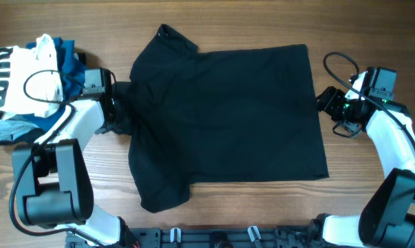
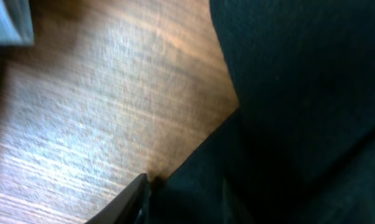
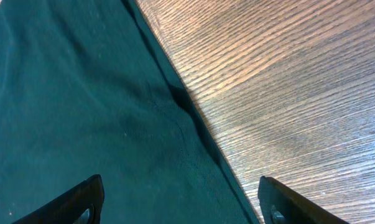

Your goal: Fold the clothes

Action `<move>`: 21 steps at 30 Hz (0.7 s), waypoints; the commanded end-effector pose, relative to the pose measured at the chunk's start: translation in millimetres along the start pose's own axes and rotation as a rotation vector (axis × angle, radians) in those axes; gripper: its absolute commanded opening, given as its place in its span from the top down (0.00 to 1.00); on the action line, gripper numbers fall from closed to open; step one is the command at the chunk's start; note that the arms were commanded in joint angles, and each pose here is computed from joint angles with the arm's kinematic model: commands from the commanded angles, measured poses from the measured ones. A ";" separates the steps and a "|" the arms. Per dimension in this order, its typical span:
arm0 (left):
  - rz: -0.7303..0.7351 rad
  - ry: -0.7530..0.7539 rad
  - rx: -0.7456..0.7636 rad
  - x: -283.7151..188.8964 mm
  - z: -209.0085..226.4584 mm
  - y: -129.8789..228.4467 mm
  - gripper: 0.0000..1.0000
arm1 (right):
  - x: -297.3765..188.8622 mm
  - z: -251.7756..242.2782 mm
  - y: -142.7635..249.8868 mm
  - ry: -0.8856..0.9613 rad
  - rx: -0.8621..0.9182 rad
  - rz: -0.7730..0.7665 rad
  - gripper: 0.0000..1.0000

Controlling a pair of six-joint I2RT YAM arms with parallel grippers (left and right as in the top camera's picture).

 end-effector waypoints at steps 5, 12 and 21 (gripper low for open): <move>0.055 -0.046 0.032 6.0 10.3 13.3 0.96 | 5.9 -3.8 5.3 0.020 0.010 0.018 0.21; 0.002 -0.203 -0.123 -20.2 46.2 -0.1 0.96 | 6.4 -7.6 -1.0 0.048 0.005 -0.012 0.22; -0.106 -0.104 -0.204 -58.5 41.5 -15.7 0.96 | 51.2 -8.6 14.8 -0.007 -0.042 0.101 0.35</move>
Point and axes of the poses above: each gripper's point midway between its finger pads, its own x axis out along the fingers, its own z axis along the line the jaws close on, y = z × x, the point moved 3 cm from there along -x, back along the fingers, and after that the axes turned 7 degrees about -x, right-handed, at the moved point
